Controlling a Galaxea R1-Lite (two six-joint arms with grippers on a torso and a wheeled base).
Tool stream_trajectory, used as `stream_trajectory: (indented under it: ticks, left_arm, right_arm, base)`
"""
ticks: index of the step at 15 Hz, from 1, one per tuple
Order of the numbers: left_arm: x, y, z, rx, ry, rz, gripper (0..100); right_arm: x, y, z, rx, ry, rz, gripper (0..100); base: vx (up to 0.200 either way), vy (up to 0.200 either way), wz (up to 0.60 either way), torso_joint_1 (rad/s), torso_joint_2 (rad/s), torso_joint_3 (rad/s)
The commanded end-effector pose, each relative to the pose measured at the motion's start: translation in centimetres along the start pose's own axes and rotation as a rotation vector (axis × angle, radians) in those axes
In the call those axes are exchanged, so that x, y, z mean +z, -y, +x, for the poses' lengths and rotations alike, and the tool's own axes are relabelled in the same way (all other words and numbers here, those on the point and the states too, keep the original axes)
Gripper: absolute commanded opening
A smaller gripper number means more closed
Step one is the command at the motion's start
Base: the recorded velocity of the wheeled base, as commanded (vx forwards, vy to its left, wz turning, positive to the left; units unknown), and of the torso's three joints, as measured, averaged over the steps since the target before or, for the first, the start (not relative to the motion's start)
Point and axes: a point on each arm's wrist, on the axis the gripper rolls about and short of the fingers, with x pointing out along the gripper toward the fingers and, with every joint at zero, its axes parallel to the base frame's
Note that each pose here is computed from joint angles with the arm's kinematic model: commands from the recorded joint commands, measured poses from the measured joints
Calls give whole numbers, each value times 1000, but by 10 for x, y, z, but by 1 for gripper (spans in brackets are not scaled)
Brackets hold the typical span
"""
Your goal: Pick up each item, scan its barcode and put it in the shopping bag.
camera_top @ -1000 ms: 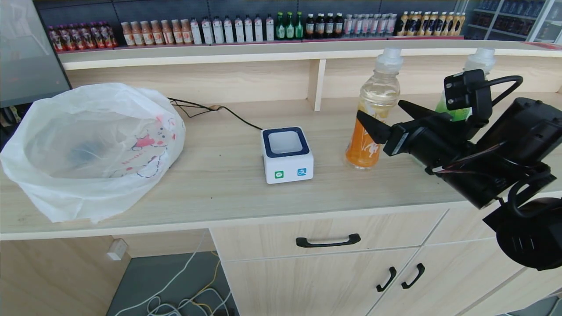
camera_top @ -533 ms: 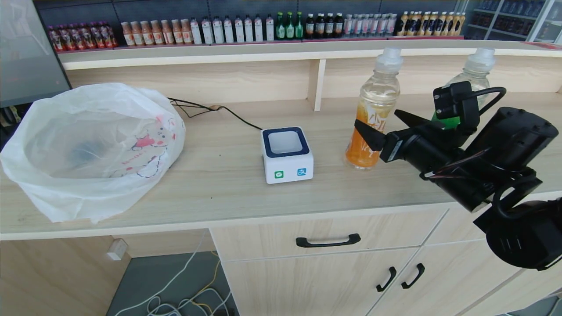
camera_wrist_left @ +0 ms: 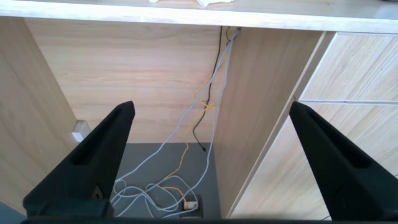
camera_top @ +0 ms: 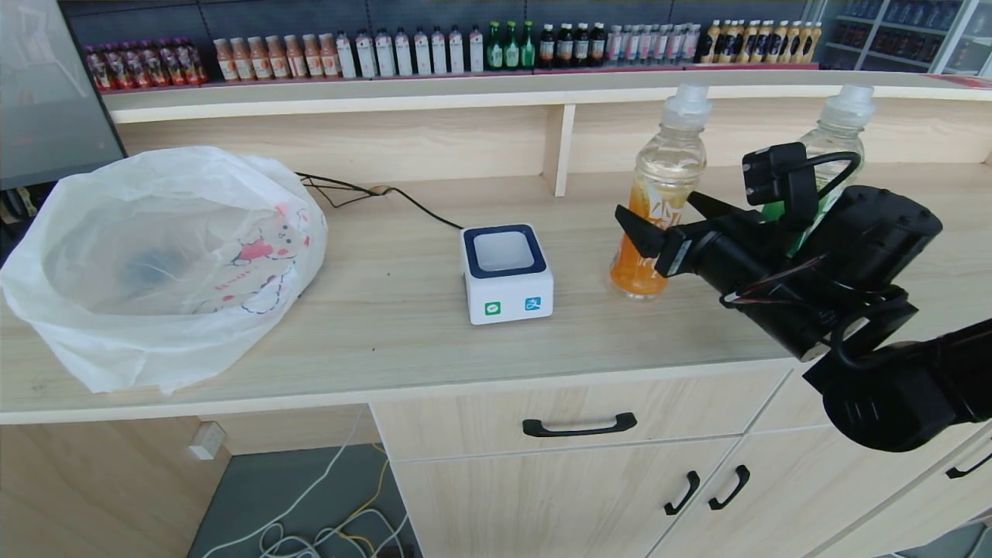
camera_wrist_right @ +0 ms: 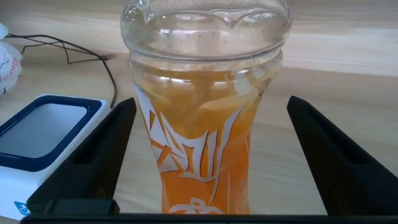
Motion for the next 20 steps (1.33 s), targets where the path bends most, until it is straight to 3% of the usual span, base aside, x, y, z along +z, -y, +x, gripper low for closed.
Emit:
stream_trajectory:
  ticks: [1,3,20]
  left_arm:
    - [0,0,0,0,-1,0,100]
    - [0,0,0,0,-1,0,100]
    - [0,0,0,0,-1,0,100]
  right_arm:
    - [-4,-1,7,-3,0,-1,100]
    - [0,-2,16,-2,34,-1,100]
    - [-7,-12,28,4,37,0,100]
  base:
    - [0,0,0,0,0,0]
    - [0,0,0,0,0,0]
    - [0,0,0,0,0,0]
